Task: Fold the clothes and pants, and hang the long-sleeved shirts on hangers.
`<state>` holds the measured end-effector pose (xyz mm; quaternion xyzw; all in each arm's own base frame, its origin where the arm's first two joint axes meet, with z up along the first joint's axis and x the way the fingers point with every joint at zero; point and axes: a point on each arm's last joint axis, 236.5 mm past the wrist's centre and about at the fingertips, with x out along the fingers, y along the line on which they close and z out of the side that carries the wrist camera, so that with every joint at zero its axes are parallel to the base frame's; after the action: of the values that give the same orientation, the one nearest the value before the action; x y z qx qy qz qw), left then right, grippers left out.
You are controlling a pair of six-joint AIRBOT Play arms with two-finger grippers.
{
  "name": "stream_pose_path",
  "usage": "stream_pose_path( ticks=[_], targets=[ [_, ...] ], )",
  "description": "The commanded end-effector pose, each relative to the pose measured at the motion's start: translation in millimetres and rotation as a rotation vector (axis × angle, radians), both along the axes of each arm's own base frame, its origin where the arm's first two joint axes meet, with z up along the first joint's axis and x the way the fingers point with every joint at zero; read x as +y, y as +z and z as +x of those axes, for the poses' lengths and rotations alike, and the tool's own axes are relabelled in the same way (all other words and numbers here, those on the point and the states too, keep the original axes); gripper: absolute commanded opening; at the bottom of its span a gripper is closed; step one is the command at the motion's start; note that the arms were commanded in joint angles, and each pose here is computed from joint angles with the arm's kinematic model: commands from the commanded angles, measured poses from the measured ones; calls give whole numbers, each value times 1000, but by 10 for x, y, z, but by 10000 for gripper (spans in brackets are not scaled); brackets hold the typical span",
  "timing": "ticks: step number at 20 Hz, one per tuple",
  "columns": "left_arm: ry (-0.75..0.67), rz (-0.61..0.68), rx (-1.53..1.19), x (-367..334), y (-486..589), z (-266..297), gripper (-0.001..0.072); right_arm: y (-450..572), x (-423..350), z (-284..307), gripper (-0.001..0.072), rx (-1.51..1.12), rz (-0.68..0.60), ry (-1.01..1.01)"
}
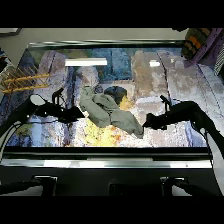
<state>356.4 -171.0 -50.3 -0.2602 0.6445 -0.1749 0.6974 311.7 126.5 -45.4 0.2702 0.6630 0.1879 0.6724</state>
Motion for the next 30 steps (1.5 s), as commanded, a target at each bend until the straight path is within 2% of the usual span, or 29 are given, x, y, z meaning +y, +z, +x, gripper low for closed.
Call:
stream_pose_path(
  ticks=[1,5,10,14,15,16,17,18,19,23,25,28,30],
  targets=[
    [16,-27,24,-137,-342,-10,537,77,-116,-108,32,19,-63,-10],
    [37,-25,29,-168,-503,50,529,180,-120,-99,32,8,-65,-43],
    [82,-110,10,-315,-483,191,498,213,-87,-204,33,41,-51,-20],
    [91,-103,-1,-395,-544,220,496,236,-55,-214,33,46,-34,-20],
    [92,-97,-13,-426,-548,235,446,246,-42,-209,33,46,-27,-22],
    [88,-91,-25,-471,-554,240,358,259,-29,-205,33,45,-20,-25],
    [83,-85,-37,-516,-560,243,355,281,-25,-194,33,35,-18,-28],
    [78,-79,-48,-559,-562,246,220,305,-27,-183,33,23,-19,-30],
    [73,-80,-55,-586,-546,254,8,336,-30,-172,33,8,-21,-33],
    [64,-111,-150,-535,-92,507,12,582,-81,-12,32,-129,-44,-71],
    [70,-73,-265,-292,335,693,10,834,-145,120,32,-244,-73,-91],
    [136,-13,-453,227,1271,861,11,1541,-238,356,32,-485,-115,-108],
    [182,-18,-647,489,2178,852,10,2272,-275,465,32,-697,-126,-134]
  ],
)
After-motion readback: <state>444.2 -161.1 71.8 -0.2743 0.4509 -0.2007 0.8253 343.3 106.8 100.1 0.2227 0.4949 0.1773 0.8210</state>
